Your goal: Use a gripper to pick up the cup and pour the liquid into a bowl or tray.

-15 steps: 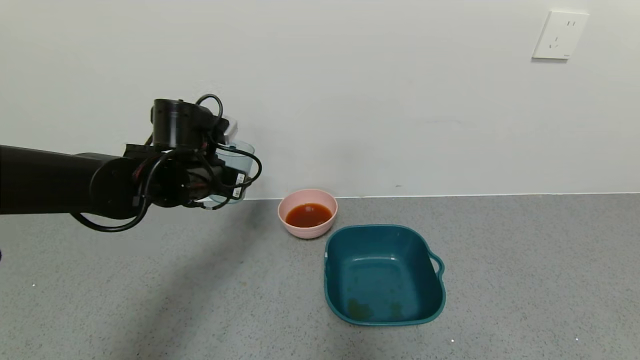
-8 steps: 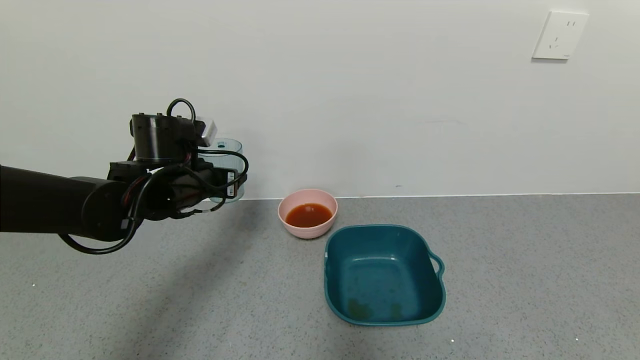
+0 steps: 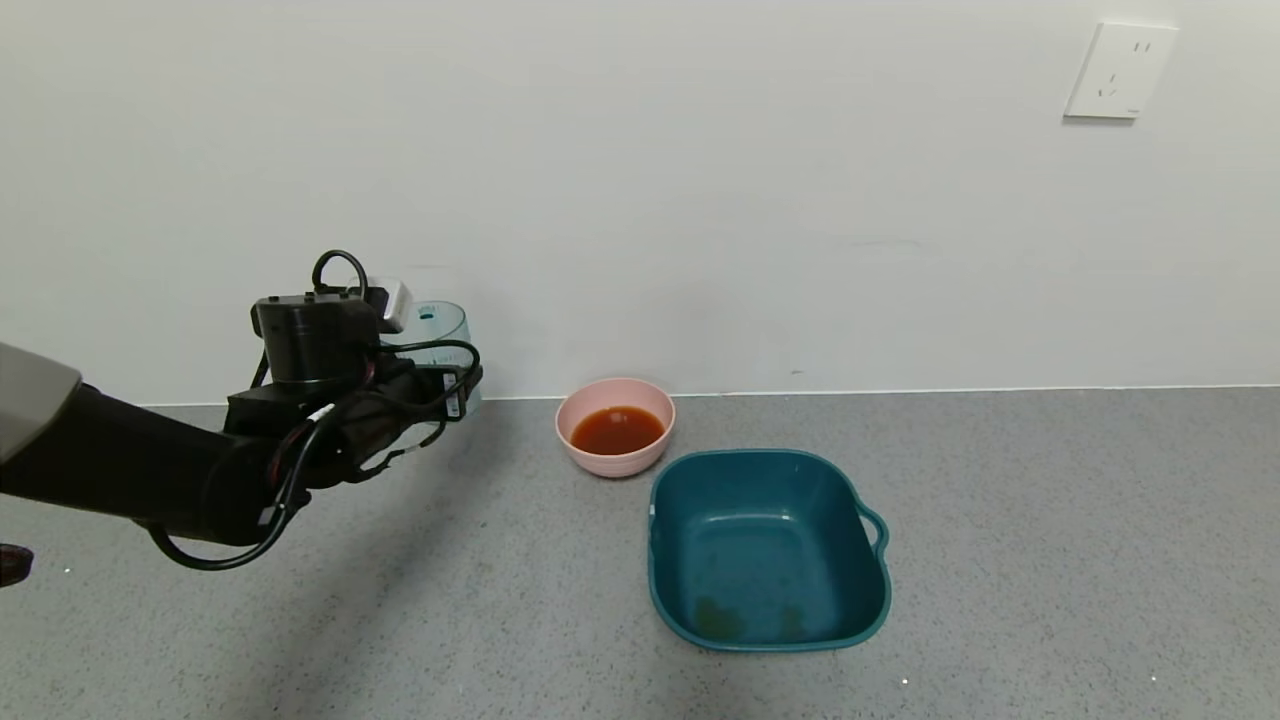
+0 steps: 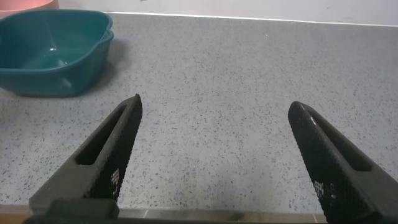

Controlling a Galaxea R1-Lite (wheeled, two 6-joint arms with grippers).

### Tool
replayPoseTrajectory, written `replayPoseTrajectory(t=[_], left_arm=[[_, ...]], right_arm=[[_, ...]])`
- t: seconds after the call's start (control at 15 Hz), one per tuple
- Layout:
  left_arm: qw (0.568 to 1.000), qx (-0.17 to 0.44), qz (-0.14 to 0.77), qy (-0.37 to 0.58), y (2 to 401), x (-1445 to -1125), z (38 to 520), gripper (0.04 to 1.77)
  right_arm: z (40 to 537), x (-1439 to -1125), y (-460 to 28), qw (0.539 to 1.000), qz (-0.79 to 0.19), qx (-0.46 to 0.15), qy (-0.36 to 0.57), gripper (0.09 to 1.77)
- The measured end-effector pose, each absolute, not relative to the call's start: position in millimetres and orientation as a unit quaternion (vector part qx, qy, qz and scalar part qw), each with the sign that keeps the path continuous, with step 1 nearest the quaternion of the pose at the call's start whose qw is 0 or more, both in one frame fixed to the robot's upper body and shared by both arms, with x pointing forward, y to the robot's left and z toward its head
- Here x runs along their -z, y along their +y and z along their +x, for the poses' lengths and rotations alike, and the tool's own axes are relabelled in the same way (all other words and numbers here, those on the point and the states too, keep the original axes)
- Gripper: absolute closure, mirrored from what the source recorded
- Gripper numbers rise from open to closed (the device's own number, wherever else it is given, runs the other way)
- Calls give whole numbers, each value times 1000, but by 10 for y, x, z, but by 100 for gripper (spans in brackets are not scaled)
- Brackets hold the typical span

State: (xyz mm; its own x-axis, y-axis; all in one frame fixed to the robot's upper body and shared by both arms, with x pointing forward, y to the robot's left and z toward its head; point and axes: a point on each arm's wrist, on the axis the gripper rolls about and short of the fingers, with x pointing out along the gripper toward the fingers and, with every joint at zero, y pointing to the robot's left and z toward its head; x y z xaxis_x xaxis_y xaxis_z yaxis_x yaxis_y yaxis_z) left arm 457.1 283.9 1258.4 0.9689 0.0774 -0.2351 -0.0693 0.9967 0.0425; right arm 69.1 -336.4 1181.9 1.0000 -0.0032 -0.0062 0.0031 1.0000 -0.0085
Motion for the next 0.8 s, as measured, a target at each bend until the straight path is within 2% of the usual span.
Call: replayPoseTrajectory(t=[0.8], left_arm=[[995,-30,-1,96,2965,-11852,4494,56]], right_arm=[[691,-11819,-3364,1000,-4,2,3,15]])
